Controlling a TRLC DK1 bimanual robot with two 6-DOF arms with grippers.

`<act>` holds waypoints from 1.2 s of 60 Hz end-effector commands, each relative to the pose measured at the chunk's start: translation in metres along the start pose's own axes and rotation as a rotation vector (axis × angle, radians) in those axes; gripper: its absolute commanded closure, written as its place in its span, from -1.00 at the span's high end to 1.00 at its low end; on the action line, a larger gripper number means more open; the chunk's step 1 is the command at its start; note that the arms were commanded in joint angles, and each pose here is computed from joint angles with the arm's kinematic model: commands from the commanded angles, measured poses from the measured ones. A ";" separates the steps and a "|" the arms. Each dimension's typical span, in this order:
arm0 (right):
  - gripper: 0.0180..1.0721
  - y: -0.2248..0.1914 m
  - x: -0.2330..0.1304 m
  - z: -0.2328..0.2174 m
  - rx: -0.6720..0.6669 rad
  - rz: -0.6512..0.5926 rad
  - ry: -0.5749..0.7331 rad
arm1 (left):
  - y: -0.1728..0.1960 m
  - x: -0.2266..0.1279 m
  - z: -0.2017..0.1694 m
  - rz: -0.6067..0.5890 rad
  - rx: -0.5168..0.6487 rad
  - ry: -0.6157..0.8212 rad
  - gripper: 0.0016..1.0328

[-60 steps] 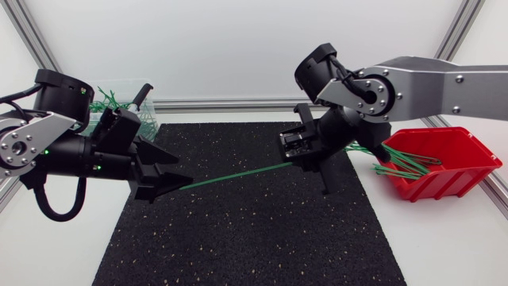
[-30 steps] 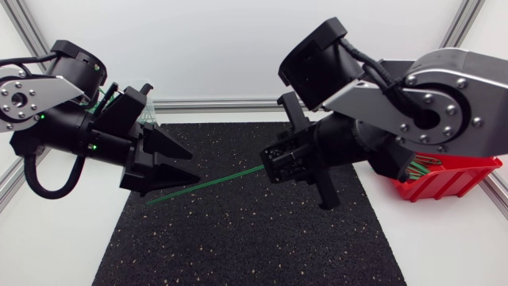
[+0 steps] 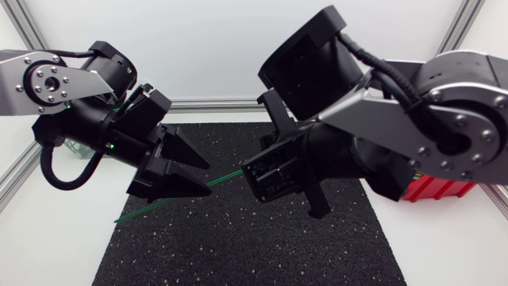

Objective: Take a green cable tie from the red box, thread the tail through the head to close it, then place it in the transparent bin on the left.

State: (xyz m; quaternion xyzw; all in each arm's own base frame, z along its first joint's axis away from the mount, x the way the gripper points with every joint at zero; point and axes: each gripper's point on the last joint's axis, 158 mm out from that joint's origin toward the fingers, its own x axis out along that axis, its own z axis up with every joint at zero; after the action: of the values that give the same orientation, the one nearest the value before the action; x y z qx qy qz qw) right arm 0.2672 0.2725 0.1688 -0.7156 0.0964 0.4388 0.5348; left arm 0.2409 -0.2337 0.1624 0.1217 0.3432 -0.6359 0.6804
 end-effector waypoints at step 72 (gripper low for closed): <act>-0.74 0.005 0.003 0.019 -0.068 -0.011 0.016 | -0.003 0.026 0.005 -0.113 0.051 0.047 -0.73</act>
State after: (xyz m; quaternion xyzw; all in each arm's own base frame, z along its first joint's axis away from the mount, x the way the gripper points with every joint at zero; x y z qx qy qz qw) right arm 0.2576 0.2852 0.1701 -0.7324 0.0801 0.4303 0.5215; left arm 0.2450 -0.2546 0.1544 0.1304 0.3508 -0.6665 0.6448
